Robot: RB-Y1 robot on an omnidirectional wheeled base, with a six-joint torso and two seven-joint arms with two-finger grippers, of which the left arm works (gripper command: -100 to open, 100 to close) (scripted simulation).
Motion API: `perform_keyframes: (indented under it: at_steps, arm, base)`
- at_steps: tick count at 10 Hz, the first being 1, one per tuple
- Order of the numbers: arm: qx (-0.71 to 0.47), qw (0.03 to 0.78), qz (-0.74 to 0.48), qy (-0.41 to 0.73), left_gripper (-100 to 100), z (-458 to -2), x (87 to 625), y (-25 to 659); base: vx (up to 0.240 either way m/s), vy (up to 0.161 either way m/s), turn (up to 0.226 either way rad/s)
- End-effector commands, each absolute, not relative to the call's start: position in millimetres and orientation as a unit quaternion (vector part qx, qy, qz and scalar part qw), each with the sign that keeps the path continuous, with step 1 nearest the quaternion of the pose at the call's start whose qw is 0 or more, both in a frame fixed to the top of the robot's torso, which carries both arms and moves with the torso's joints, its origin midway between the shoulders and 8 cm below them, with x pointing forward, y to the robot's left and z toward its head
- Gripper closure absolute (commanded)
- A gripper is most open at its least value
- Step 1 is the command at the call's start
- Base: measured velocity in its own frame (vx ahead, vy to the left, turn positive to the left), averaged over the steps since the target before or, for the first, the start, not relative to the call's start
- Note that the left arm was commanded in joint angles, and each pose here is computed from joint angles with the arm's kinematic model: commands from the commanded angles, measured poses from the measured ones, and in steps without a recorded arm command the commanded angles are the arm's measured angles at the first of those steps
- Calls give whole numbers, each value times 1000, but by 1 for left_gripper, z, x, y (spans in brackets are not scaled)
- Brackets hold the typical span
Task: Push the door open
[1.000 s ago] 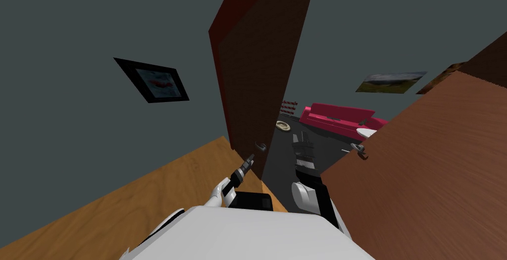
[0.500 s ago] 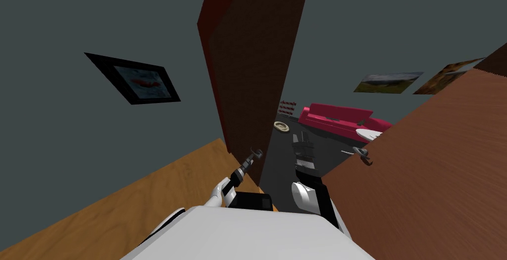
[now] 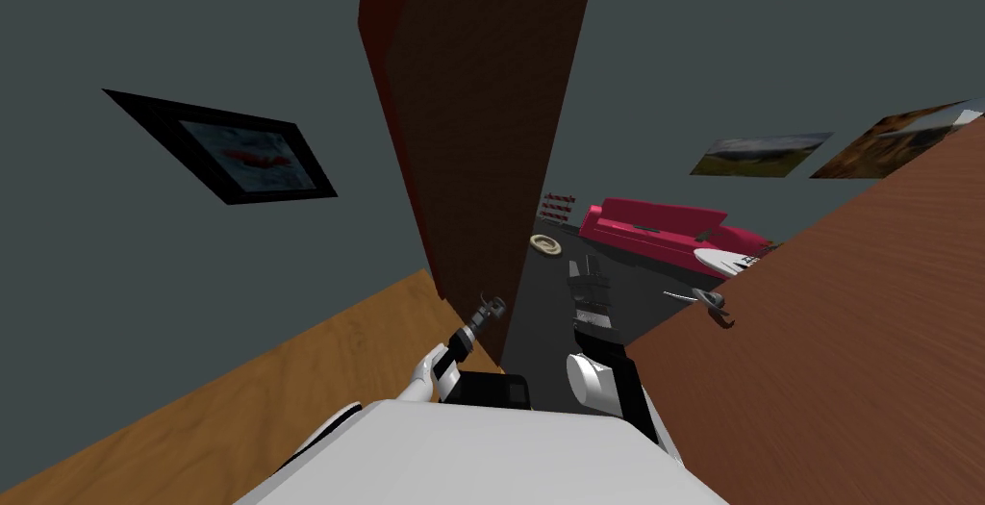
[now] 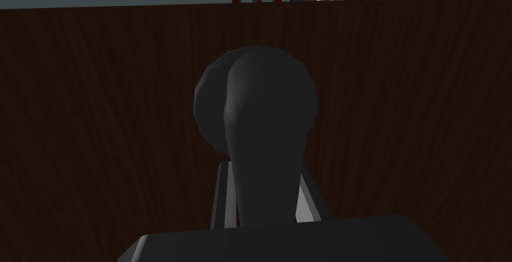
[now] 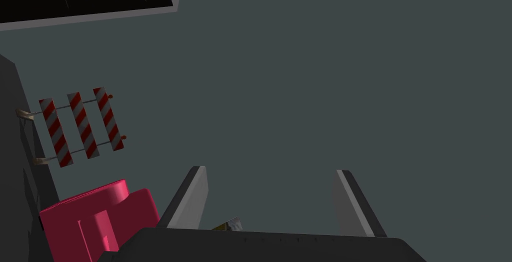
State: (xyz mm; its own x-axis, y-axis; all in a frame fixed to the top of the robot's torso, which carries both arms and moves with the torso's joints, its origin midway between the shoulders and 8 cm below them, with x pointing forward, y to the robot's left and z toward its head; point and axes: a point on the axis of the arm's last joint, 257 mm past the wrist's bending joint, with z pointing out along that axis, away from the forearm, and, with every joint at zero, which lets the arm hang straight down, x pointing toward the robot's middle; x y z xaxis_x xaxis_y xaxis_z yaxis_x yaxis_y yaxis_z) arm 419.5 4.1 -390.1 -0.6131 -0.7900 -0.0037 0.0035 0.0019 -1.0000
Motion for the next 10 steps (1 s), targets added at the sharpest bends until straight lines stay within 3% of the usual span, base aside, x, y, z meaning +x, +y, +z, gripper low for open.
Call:
perform_keyframes:
  at_steps: [1, 5, 10]
  arm:
    - [-310, 311, -634, 636, 100, -392, 418, 5]
    - [-314, 320, -630, 634, 100, -391, 424, 12]
    - [-330, 341, -618, 627, 100, -392, 436, 35]
  base:
    - [-9, 9, -17]
    - [22, -21, 4]
    - [113, -143, 30]
